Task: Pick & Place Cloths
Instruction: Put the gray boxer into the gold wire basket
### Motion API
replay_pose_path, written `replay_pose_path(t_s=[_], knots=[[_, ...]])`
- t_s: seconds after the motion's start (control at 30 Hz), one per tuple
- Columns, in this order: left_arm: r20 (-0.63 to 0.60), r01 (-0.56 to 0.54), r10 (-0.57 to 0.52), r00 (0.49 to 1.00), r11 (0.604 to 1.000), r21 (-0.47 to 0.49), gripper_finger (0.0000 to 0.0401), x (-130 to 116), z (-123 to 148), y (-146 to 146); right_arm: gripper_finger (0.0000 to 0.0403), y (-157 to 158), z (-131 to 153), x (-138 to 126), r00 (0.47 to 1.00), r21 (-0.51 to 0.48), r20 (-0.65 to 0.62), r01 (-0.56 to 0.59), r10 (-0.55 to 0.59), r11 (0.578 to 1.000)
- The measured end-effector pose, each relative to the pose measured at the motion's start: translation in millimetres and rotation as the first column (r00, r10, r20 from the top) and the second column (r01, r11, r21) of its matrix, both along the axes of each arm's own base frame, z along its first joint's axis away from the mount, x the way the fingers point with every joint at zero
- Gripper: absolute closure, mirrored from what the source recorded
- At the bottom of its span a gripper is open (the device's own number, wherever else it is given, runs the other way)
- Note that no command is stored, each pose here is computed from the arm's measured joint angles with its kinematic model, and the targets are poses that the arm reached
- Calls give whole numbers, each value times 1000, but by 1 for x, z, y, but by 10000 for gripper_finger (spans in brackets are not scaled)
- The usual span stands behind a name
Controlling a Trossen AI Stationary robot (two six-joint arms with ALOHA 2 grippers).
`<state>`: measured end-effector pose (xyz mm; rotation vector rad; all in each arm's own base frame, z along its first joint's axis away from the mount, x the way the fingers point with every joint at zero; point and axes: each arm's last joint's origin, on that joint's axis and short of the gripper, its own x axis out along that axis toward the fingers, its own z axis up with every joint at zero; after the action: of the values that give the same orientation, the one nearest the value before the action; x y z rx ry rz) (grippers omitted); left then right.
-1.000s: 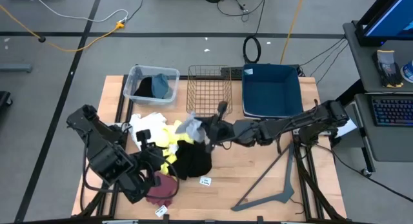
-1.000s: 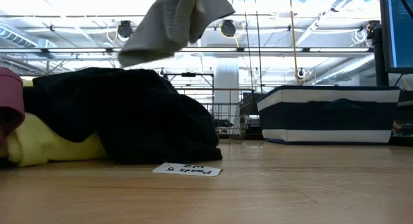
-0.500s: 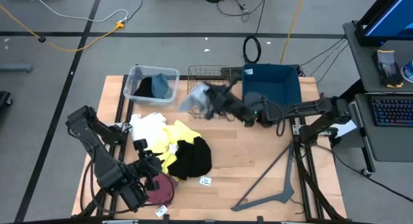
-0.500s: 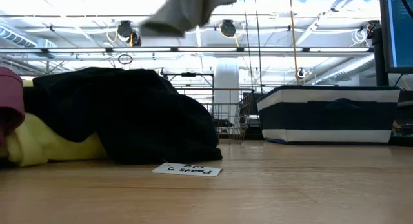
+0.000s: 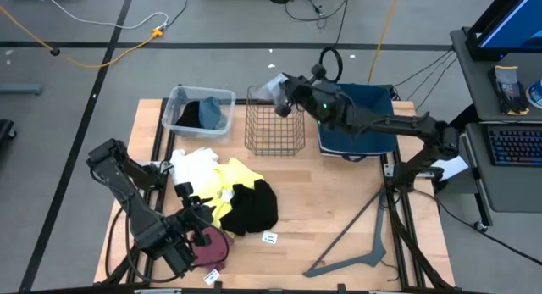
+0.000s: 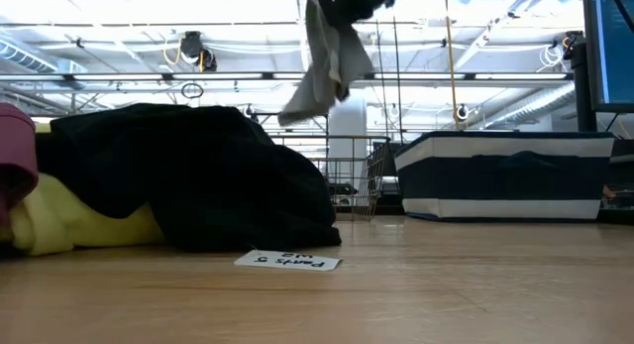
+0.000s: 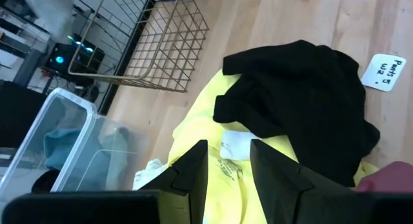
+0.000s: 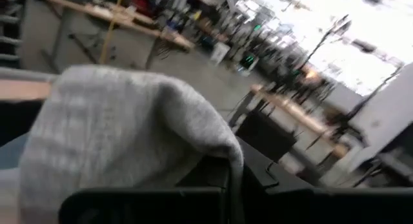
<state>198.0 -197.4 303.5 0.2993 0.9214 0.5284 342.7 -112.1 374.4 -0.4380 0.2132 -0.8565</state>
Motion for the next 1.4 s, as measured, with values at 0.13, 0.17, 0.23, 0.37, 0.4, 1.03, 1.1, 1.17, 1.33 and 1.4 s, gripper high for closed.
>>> replay_pose_path(t_s=[0.13, 0.17, 0.23, 0.37, 0.4, 1.03, 1.1, 1.17, 1.33, 1.4], knots=[[18, -9, 9, 1000, 1000, 2, 281, 0, 0, 0, 403, -21, -7, -6, 1000, 96, 15, -26, 24, 995], [24, -11, 11, 1000, 1000, 4, 281, 0, 0, 0, 403, -26, -10, -6, 1000, 114, 16, -28, 27, 993], [30, -11, 11, 1000, 1000, 6, 281, 1, 0, 0, 403, -33, -16, -4, 999, 139, 20, -43, 41, 989], [37, -17, 17, 999, 1000, 3, 281, 1, 0, 0, 403, -42, -30, 3, 998, 170, -7, -56, 58, 984], [40, -21, 21, 999, 1000, 0, 281, 1, 0, 0, 403, -44, -35, 6, 998, 177, -19, -56, 61, 983], [60, -45, 46, 997, 999, -20, 281, 1, 0, 0, 403, -60, -136, 48, 950, 295, -294, -16, 107, 955], [61, -45, 46, 997, 999, -21, 281, 1, 0, 0, 403, -61, -145, 50, 944, 308, -311, -8, 109, 951], [63, -45, 47, 997, 999, -24, 281, 1, 0, 0, 403, -62, -152, 52, 940, 321, -322, 0, 110, 947], [65, -45, 47, 997, 999, -27, 281, 1, 0, 0, 403, -63, -166, 55, 929, 338, -351, 11, 115, 941], [65, -45, 47, 997, 999, -27, 281, 1, 0, 0, 402, -62, -166, 54, 926, 344, -358, 10, 121, 939]])
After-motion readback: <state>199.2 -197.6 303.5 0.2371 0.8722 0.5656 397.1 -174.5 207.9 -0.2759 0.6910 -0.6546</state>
